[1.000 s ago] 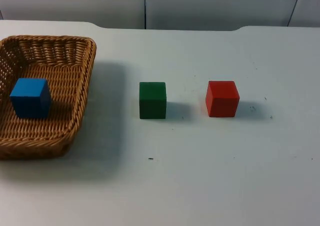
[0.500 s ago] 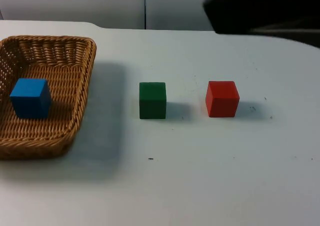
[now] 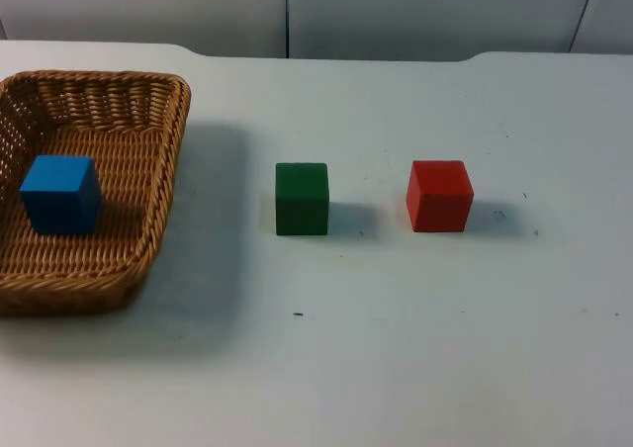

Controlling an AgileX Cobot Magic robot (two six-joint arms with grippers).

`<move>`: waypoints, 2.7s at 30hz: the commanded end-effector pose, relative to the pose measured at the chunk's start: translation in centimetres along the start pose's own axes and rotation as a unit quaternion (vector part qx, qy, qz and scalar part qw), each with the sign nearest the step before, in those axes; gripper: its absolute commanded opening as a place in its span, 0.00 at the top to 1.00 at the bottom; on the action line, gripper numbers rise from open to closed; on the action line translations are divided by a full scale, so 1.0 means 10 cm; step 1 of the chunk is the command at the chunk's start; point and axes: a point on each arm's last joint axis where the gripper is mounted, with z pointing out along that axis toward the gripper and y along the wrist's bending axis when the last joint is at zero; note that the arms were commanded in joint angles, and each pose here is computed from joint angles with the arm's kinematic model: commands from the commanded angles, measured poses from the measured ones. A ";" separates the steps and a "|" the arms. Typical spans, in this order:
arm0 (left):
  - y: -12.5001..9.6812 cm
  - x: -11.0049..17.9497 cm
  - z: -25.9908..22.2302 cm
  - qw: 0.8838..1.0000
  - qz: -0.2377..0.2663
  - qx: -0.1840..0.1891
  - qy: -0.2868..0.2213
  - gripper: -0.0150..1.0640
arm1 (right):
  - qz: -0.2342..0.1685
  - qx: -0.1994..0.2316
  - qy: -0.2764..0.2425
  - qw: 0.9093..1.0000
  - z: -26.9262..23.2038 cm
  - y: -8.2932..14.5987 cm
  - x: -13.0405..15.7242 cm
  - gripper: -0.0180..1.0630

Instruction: Pick up the basket with the left hand and place the blue cube into the basket with the right hand.

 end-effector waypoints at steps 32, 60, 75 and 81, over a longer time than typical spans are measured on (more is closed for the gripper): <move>0.07 0.33 0.25 0.996 -0.040 -0.022 0.081 0.28 | 0.074 0.103 0.059 0.990 -1.05 0.15 0.75 0.01; 0.06 0.33 0.25 0.996 -0.040 -0.020 0.081 0.01 | 0.095 0.105 0.051 0.989 -0.99 0.14 0.77 0.01; 0.07 0.33 0.24 0.996 -0.026 0.014 0.080 0.01 | 0.159 0.243 0.062 0.955 -0.99 0.16 0.77 0.01; 0.07 0.33 0.24 0.996 -0.023 0.021 0.080 0.01 | 0.203 0.340 0.069 0.916 -0.99 0.18 0.77 0.01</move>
